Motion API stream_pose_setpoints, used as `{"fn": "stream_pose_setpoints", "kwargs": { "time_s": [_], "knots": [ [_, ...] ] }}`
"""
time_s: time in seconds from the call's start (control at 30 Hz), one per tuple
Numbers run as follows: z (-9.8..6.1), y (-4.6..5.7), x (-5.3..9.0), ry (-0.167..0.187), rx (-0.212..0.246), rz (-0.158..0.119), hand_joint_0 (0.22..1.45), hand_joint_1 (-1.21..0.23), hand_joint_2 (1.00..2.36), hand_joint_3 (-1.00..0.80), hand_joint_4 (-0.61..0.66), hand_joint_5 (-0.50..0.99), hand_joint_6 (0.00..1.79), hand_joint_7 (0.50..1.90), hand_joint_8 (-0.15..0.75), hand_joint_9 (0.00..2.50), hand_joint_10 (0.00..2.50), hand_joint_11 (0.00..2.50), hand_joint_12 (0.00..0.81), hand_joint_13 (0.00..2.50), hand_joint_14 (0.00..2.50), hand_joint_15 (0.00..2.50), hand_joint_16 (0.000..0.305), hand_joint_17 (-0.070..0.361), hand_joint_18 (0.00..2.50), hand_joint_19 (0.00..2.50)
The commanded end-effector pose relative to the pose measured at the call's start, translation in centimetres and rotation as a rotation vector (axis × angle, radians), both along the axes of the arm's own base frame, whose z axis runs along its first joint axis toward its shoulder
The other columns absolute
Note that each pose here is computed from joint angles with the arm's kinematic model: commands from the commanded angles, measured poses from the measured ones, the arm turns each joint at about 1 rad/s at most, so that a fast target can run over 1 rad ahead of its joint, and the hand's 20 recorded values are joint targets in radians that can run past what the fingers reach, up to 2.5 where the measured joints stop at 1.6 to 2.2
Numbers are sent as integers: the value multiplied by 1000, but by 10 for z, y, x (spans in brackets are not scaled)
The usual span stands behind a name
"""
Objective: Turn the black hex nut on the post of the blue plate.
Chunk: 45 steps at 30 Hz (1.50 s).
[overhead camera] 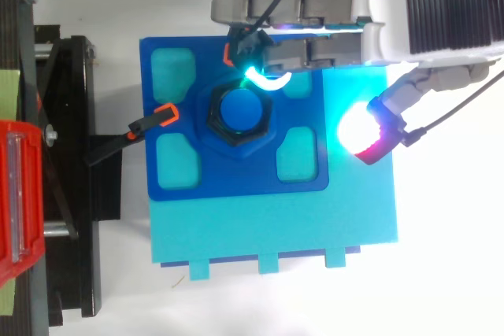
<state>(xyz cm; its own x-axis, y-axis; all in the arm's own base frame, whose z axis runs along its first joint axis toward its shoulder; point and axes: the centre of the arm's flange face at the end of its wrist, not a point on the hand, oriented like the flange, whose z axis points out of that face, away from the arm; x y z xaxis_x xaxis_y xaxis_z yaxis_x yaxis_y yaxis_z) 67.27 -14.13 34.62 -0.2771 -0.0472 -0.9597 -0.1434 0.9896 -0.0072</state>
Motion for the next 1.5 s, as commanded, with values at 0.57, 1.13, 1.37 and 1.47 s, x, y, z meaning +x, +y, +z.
{"fn": "stream_pose_setpoints", "kwargs": {
  "time_s": [0.57,1.13,1.37,1.47],
  "knots": [
    [6,24,-4,27,-14,-3,458,-594,1000,-500,61,-293,500,869,90,0,0,0,274,97,0,46,37,83,156,190],
    [0,50,-27,17,-12,-34,457,-610,1000,-500,73,-288,500,861,95,0,0,0,275,129,0,34,37,84,202,169],
    [6,52,-29,9,-3,-38,456,-607,1000,-500,77,-287,500,868,96,0,0,0,275,132,0,39,38,84,202,176],
    [16,52,-32,-5,-3,-40,455,-608,1000,-500,83,-285,500,869,96,0,0,0,274,132,0,44,38,84,203,169]
  ]
}}
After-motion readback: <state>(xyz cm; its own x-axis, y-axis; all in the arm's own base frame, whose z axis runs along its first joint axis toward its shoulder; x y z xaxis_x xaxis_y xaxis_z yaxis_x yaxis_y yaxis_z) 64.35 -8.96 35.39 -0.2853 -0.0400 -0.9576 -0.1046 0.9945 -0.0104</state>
